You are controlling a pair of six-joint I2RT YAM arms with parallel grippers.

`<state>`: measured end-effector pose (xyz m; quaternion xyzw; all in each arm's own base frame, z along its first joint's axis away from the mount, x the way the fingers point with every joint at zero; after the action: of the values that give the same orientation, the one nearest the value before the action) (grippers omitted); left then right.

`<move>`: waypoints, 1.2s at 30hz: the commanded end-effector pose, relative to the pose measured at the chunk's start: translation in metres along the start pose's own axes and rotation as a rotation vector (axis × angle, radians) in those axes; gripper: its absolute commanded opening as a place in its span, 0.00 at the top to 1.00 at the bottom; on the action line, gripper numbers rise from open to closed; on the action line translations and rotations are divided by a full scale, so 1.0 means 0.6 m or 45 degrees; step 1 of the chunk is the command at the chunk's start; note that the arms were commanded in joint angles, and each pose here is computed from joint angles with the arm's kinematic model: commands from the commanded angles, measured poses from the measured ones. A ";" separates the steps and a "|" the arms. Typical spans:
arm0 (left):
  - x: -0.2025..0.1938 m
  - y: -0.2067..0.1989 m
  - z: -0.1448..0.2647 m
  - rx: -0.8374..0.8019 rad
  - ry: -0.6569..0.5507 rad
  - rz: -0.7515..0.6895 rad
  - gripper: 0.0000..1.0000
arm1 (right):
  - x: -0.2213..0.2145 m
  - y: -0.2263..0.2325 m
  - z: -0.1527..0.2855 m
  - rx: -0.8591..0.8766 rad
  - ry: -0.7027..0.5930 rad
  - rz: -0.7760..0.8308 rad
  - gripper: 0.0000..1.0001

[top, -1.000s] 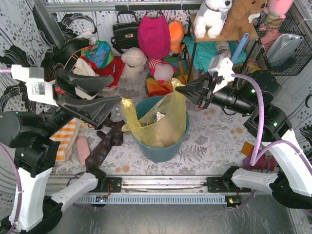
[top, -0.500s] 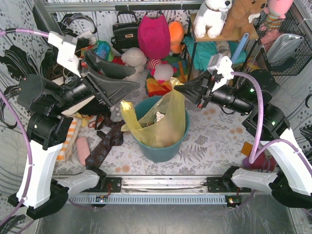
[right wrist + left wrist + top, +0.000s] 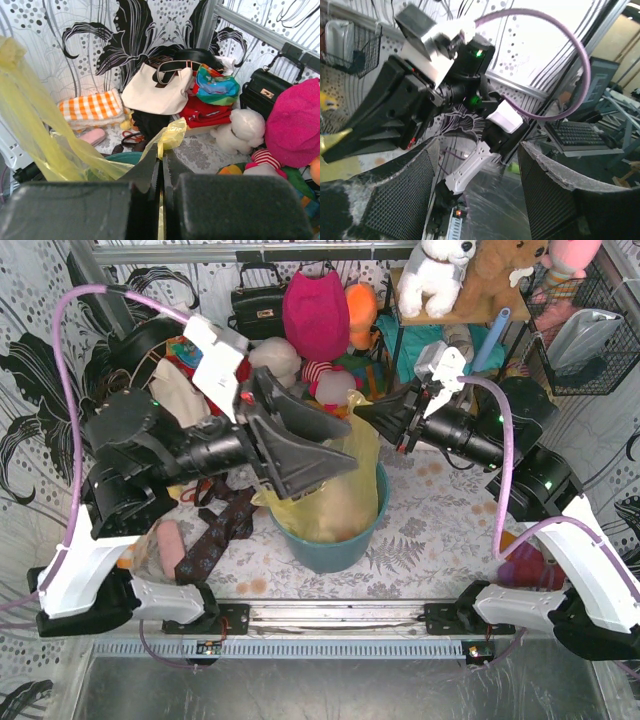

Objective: Tie the trash bag

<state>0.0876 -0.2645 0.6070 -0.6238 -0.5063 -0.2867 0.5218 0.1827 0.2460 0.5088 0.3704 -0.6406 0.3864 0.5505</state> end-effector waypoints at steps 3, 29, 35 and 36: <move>-0.061 0.047 0.012 0.313 0.075 -0.064 0.27 | 0.030 -0.020 0.009 -0.123 -0.086 -0.018 1.00; -0.183 0.147 0.023 0.483 -0.175 -0.330 0.10 | 0.030 0.064 0.034 0.261 -0.101 -0.046 1.00; -0.188 0.144 0.013 0.430 -0.158 -0.413 0.06 | 0.013 0.090 0.042 0.398 -0.066 -0.066 1.00; -0.189 0.142 0.011 0.414 -0.158 -0.418 0.05 | 0.011 0.096 0.043 0.426 -0.063 -0.070 1.00</move>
<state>0.1332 -0.2911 0.4519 -0.4465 -0.6397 -0.2340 0.5802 0.1384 0.2466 0.5065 0.4512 -0.5924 0.4354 0.5059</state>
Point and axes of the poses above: each gripper's point midway between its finger pads, its own z axis back along the fingers, its own y axis along the line the jaws close on, x = y × z, the point moved 3 cm from there along z, back along the fingers, and after that the axes turned 2 degrees about -z, right-handed, at the moved point
